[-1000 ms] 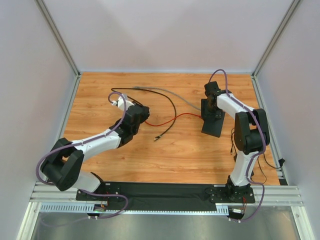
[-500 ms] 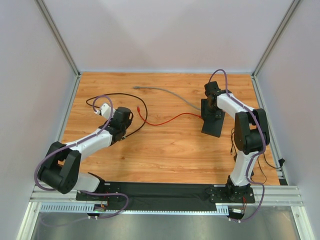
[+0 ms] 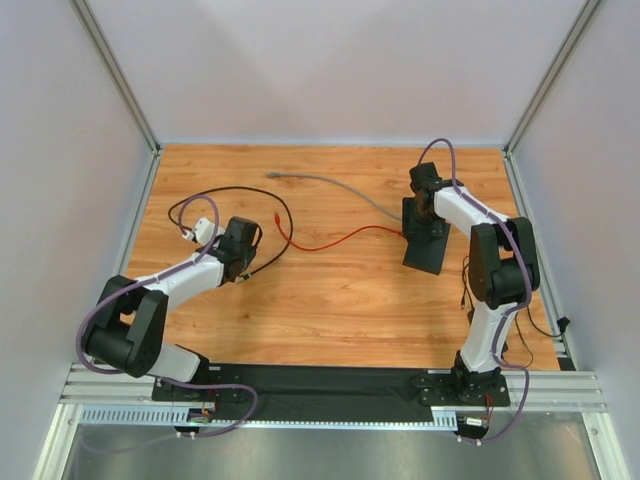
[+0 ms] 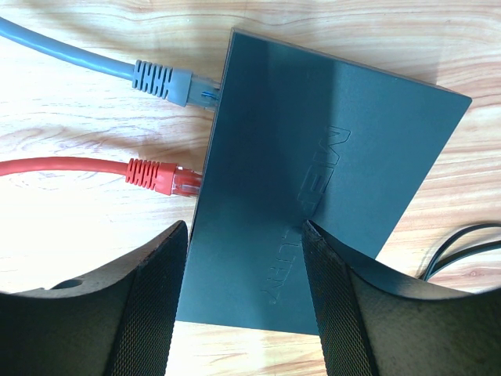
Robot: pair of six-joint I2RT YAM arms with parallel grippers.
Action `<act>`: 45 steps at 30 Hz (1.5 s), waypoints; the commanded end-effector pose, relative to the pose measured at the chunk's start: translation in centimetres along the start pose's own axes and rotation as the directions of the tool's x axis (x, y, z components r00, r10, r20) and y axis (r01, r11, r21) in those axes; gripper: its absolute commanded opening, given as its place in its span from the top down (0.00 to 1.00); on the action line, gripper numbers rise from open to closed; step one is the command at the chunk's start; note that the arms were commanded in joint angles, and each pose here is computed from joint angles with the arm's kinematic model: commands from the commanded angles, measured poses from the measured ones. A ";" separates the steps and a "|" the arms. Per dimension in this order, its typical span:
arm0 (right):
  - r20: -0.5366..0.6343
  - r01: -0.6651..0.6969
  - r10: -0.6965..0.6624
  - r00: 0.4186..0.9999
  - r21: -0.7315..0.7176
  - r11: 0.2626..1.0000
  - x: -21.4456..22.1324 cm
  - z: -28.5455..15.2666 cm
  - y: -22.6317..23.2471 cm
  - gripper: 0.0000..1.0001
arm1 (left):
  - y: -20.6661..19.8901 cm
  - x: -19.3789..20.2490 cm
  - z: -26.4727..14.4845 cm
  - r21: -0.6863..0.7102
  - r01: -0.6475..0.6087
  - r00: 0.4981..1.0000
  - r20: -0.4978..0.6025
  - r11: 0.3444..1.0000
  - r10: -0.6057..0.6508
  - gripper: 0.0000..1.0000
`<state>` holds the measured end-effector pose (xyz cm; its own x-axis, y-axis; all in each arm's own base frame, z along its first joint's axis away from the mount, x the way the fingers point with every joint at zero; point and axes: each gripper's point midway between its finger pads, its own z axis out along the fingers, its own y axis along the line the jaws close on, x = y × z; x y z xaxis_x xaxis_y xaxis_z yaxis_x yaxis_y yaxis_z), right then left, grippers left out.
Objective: Pull the plug from the switch port
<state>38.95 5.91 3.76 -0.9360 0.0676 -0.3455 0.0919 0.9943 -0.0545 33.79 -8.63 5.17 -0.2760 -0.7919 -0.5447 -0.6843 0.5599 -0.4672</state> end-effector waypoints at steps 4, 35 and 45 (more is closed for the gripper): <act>-0.083 -0.011 0.009 0.997 -0.023 1.000 2.2 1.2 0.2 0.38 | -1.2 -1.7 -1.2 0.021 0.071 0.997 0.026 0.997 -0.071 0.53; 0.033 -0.110 0.111 0.993 -0.031 0.993 -5.6 -3.1 -1.6 0.36 | -25.2 23.1 -12.9 0.752 0.094 0.985 -0.165 0.652 0.048 0.45; 0.035 -0.135 0.134 0.990 0.033 0.990 -6.8 -2.0 -4.4 0.35 | -25.7 26.6 -10.9 0.713 0.187 0.976 -0.215 0.676 -0.043 0.40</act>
<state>43.43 3.20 7.16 -0.9160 0.1814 -0.3578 0.1977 0.9802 -0.0090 35.53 -47.02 11.53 -0.4335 -0.7998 -0.4153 0.0121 0.4556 -0.8901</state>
